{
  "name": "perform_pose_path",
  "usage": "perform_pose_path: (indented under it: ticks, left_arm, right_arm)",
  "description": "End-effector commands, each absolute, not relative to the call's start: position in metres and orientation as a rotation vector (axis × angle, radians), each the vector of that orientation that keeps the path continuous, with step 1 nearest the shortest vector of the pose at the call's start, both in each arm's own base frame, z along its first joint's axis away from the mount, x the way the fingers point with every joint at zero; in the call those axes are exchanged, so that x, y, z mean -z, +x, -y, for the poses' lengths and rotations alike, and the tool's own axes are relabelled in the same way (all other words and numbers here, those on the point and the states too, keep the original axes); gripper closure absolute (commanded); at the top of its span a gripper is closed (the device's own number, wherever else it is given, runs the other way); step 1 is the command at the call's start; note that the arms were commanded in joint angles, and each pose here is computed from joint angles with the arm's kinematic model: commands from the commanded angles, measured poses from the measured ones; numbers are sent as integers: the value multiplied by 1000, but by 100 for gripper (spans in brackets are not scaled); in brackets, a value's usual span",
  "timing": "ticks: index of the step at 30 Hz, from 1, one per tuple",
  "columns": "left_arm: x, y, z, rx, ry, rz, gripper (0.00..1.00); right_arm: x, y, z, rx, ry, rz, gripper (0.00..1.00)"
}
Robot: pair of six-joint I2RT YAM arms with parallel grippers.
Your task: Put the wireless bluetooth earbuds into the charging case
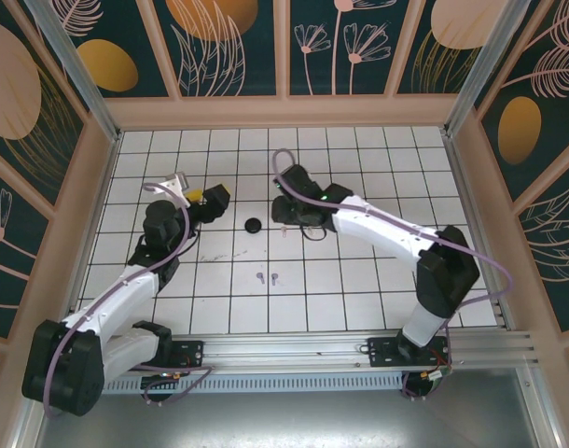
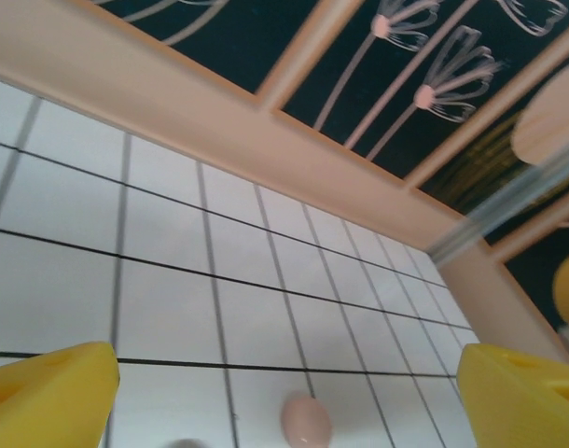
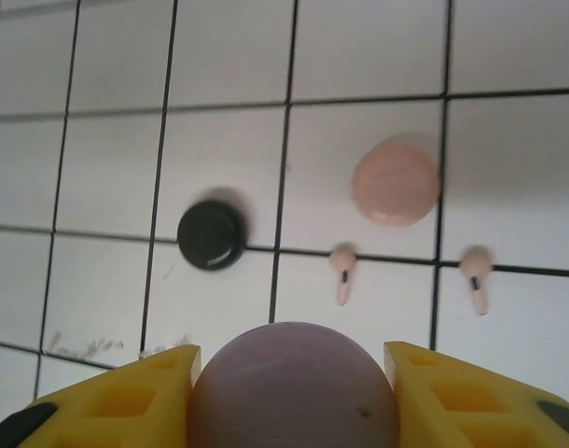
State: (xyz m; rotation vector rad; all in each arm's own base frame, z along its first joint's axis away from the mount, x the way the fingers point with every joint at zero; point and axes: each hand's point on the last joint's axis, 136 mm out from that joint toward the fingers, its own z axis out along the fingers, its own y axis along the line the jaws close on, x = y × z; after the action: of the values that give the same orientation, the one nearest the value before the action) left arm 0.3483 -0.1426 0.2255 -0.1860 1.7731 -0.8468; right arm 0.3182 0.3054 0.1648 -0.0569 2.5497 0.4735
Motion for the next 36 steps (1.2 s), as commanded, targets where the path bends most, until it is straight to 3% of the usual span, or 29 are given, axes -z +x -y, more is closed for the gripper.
perform_pose_path:
  ticks: [1,7,16,22,36]
  left_arm:
    - [-247,340,177,994,-47,-1677,8]
    - [-245,327,230,1155,131,-1638,13]
    - [-247,312,262,1354,209,-1519,28]
    - [-247,313,271,1423,183,-1461,46]
    - [-243,322,297,1490,163,-1423,54]
  right_arm:
    - [-191,331,-291,-589,66,-2478,67]
    - [-219,347,-276,-745,239,-2395,67]
    - [-239,358,-283,-921,394,-2332,67]
    - [-242,360,-294,-992,424,-2328,67]
    - [-237,360,-299,-1001,465,-2335,68]
